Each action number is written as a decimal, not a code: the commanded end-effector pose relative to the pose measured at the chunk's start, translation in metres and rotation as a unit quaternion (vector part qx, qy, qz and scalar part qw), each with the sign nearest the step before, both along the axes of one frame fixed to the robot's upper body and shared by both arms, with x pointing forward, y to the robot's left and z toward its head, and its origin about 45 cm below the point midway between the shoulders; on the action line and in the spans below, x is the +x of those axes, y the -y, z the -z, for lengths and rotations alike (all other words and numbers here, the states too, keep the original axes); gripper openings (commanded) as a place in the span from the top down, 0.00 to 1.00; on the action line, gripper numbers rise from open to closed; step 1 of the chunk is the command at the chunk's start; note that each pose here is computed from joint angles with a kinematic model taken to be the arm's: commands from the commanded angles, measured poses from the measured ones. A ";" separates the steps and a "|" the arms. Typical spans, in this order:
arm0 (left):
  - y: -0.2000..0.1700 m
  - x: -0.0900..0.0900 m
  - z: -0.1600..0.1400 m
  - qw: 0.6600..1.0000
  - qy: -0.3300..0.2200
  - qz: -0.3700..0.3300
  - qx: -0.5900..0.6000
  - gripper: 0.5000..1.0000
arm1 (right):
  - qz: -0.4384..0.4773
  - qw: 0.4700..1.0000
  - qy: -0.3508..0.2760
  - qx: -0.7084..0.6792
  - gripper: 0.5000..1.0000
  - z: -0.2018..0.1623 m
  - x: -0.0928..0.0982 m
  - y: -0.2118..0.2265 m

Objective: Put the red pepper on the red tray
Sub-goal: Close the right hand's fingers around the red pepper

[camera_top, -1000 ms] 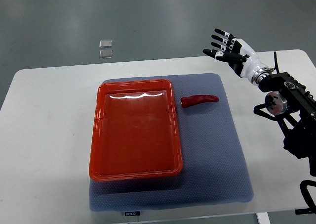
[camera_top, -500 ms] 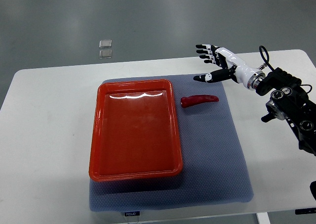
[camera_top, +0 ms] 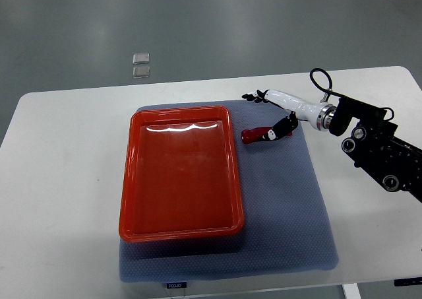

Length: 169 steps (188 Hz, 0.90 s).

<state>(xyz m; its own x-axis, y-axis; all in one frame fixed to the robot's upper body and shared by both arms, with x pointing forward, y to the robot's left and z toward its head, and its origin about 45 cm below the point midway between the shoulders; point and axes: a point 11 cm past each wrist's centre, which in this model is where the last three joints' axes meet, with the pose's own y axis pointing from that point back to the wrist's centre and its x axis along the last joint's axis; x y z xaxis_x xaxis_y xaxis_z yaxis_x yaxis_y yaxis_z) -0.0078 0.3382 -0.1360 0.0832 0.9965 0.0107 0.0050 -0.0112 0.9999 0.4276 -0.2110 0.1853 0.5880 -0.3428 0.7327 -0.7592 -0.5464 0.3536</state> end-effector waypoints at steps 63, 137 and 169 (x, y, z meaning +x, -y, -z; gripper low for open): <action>0.000 0.000 0.000 1.000 0.000 0.000 0.000 0.00 | -0.014 0.995 0.033 -0.094 0.25 0.018 -0.002 0.005; 0.000 0.000 0.000 1.000 0.000 0.000 0.000 0.00 | -0.018 0.993 0.037 -0.110 0.44 0.025 -0.003 0.001; 0.000 0.000 0.000 1.000 0.000 0.000 0.000 0.00 | -0.019 0.993 0.032 -0.113 0.49 0.029 -0.004 0.000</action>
